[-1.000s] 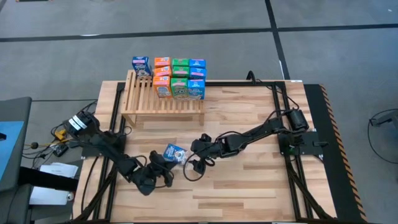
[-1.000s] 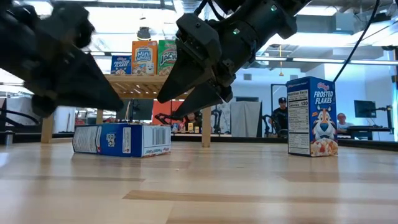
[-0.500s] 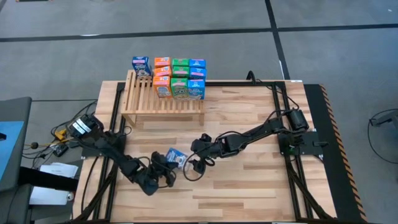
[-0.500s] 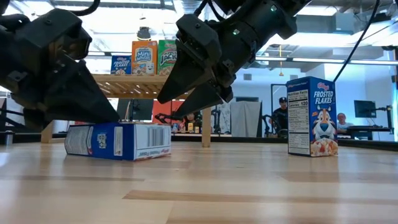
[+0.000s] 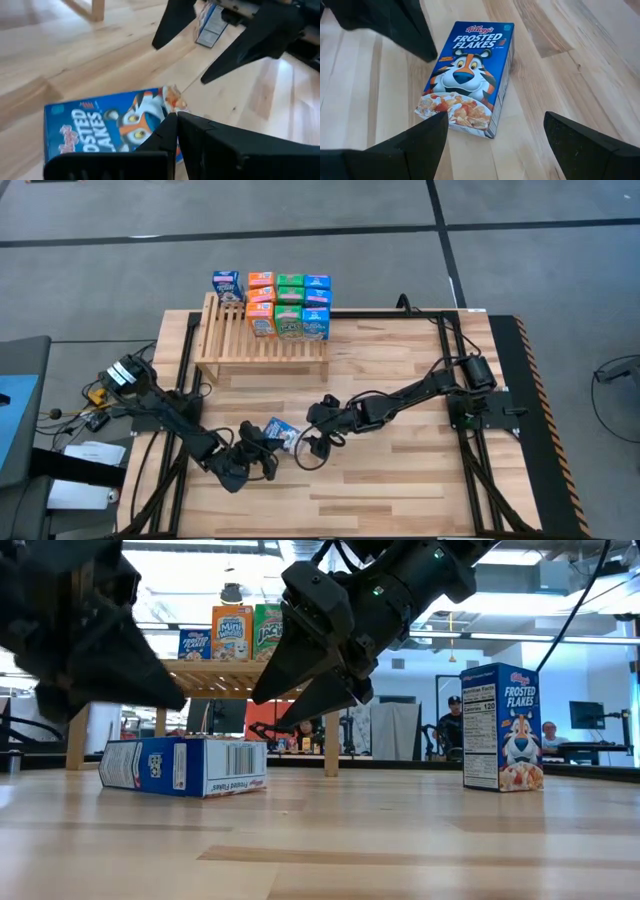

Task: Stack cereal on shelf
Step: Put the left blue cereal on the shelf

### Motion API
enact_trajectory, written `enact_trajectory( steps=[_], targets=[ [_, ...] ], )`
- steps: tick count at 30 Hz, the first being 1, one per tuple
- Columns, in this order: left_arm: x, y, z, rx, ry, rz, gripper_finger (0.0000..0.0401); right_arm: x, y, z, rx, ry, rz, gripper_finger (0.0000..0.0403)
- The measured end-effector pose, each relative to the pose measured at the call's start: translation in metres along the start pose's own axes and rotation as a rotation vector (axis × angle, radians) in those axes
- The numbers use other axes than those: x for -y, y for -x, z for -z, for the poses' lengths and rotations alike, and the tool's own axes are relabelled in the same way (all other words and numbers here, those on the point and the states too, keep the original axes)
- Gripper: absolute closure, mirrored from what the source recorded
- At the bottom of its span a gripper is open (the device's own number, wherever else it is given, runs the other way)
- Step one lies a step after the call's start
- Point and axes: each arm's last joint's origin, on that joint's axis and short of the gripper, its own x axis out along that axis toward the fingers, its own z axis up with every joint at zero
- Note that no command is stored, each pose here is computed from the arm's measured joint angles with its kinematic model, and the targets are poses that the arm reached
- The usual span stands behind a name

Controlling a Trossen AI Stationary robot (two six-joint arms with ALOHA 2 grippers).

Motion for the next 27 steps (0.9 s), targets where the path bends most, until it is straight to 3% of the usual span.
enact_trajectory(
  steps=[11, 18, 21, 27],
  targets=[
    [-0.01, -0.008, 0.024, -0.049, 0.031, -0.051, 0.0401, 0.0, 0.0, 0.001, -0.007, 0.001, 0.003, 0.0051],
    [0.003, 0.001, 0.014, 0.002, 0.055, 0.007, 0.0401, 0.0, 0.0, 0.001, -0.007, 0.001, 0.004, 0.0051],
    [0.011, 0.004, 0.005, 0.025, 0.005, 0.014, 0.0401, 0.0, 0.0, 0.001, -0.005, 0.001, 0.002, 0.0051],
    [0.003, 0.006, 0.012, -0.05, -0.01, -0.016, 0.0401, 0.0, 0.0, 0.001, -0.007, 0.001, 0.003, 0.0051]
  ],
)
